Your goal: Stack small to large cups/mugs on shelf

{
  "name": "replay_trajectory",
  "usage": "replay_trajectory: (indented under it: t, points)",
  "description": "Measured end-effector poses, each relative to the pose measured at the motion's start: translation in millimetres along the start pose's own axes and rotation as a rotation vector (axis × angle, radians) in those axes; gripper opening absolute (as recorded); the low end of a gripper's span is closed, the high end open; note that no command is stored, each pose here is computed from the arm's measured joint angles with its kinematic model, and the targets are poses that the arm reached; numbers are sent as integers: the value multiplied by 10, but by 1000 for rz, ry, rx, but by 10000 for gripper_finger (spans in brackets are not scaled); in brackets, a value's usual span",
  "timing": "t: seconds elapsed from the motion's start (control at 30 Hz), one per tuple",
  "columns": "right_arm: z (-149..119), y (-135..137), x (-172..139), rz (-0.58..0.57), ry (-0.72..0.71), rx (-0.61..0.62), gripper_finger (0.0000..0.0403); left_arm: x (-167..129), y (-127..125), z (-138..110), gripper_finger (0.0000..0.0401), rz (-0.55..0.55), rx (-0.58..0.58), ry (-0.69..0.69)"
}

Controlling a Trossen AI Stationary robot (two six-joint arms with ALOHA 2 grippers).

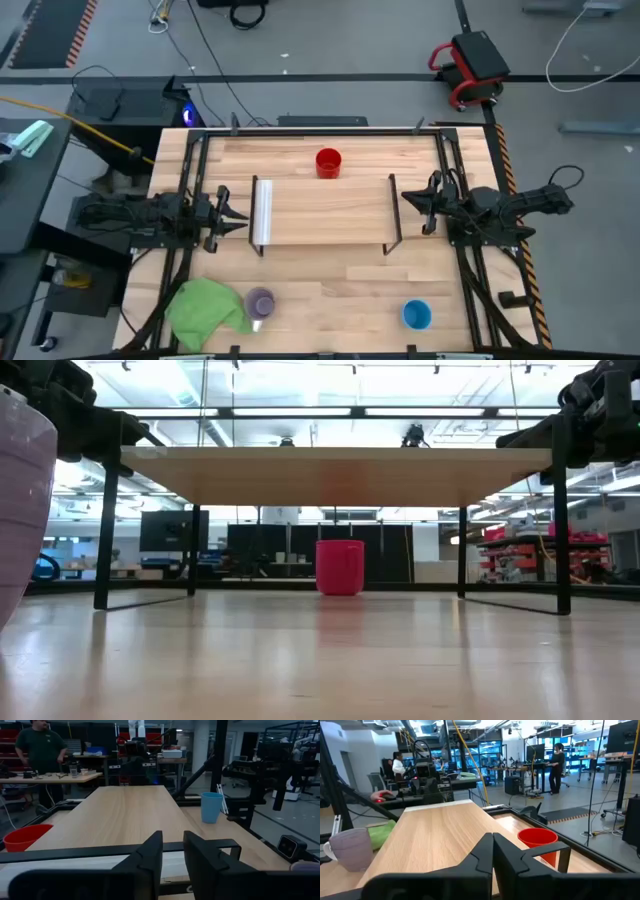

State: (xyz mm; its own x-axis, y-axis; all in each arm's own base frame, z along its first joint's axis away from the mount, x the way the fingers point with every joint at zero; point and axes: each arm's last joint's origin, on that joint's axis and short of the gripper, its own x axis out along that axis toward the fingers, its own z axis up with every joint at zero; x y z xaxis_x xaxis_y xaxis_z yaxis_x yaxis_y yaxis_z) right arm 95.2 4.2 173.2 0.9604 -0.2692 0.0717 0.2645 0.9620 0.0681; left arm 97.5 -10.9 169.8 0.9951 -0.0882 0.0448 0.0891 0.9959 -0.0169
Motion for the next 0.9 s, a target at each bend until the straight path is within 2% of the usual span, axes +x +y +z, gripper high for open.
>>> replay_trajectory:
  t: [0.9]
  points:
    - [0, 0, 0, 0, 0, 0, 15, 0, 0, -1, 81, 1, 0, 0]
